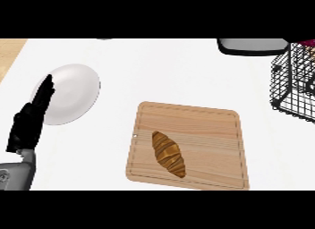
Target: Pick the cupcake from the cutting board and place it in the tiered basket
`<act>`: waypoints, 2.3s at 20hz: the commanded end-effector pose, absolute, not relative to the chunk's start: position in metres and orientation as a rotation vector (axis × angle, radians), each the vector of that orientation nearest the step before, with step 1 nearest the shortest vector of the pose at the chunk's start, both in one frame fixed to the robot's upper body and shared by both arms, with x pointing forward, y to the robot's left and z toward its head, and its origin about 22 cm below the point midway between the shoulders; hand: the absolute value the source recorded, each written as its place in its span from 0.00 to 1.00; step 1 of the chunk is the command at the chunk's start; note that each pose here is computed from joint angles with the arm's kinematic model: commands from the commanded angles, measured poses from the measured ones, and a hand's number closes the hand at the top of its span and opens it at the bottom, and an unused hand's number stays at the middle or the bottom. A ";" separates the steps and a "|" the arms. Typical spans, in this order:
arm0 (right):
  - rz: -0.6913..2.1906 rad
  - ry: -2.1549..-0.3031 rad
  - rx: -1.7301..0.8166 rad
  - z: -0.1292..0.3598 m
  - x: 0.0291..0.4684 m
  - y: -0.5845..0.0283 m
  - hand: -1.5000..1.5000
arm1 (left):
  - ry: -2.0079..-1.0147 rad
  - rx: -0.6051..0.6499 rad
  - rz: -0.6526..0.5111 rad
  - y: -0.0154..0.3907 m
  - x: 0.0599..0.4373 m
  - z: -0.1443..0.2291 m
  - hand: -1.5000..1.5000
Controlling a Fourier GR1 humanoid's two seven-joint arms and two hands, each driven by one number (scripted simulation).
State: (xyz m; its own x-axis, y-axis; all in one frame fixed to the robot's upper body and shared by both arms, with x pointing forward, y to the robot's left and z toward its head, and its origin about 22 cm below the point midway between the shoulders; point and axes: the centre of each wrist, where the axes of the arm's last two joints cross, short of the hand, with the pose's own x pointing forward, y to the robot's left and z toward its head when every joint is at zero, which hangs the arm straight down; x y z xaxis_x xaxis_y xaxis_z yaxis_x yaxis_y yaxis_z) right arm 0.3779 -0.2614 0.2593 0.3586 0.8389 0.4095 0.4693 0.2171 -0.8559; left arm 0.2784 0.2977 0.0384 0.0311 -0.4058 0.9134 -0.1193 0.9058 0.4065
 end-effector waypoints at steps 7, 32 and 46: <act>0.518 -1.001 -1.726 0.240 0.397 -0.344 1.00 | -1.549 0.426 -0.252 0.295 0.283 0.039 0.50; 0.361 -1.056 -1.218 0.185 0.383 -0.447 0.00 | -1.528 0.414 -0.222 0.300 0.283 0.023 0.50; -0.020 -1.294 -1.310 0.236 0.348 -0.471 0.00 | -1.526 0.457 -0.210 0.300 0.286 0.031 0.50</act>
